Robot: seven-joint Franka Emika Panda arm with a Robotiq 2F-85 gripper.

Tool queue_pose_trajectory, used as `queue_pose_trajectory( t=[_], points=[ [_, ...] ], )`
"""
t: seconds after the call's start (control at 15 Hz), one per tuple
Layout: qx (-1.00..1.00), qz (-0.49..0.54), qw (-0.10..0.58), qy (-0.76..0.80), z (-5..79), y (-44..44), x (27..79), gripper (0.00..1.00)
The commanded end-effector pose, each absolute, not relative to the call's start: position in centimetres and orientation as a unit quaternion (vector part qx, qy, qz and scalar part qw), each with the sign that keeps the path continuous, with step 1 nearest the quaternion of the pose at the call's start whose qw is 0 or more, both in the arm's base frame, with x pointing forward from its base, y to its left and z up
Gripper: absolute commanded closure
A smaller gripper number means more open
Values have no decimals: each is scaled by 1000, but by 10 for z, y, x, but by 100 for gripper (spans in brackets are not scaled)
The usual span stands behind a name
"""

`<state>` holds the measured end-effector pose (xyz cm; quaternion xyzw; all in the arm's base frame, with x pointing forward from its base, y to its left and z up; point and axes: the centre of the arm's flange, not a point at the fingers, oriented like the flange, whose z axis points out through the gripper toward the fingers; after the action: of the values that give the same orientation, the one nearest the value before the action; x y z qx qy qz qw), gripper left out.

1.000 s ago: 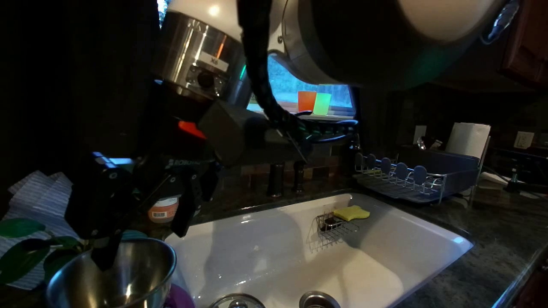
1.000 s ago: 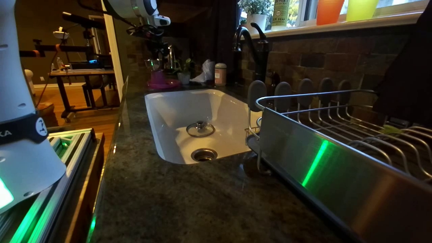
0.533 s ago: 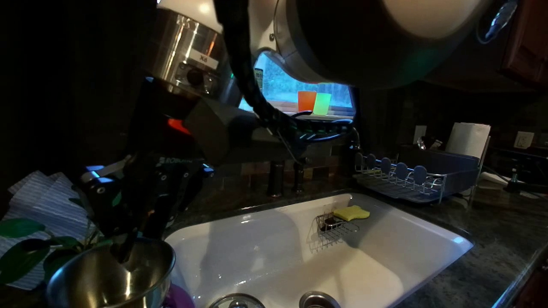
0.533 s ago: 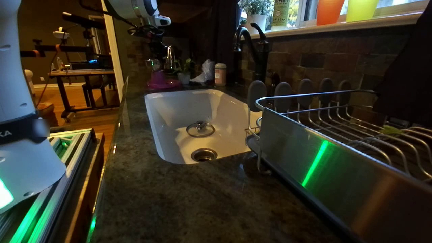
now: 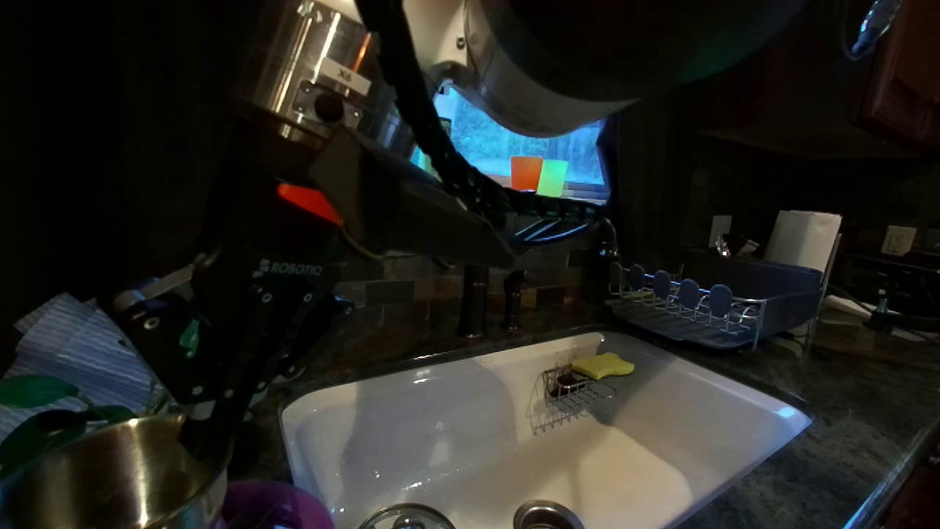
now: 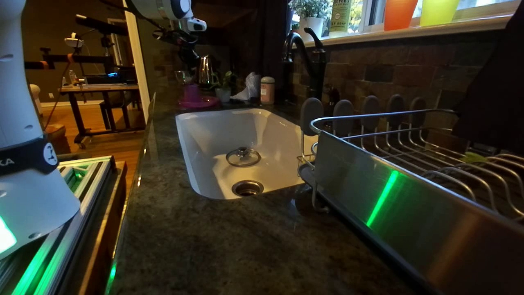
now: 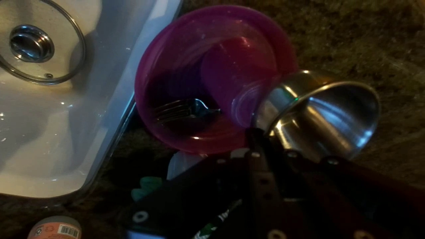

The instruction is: Put the silver bowl on the plate rack

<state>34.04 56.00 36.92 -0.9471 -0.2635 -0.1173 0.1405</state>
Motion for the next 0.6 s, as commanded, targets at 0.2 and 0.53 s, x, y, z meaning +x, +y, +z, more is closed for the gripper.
queue_pose_trajectory(
  t=[0.2, 0.53],
  points=[
    [-953, -170, 126, -216, 439, 498, 361, 98],
    [-952, -268, 102, -104, 518, 406, 359, 98]
  ],
)
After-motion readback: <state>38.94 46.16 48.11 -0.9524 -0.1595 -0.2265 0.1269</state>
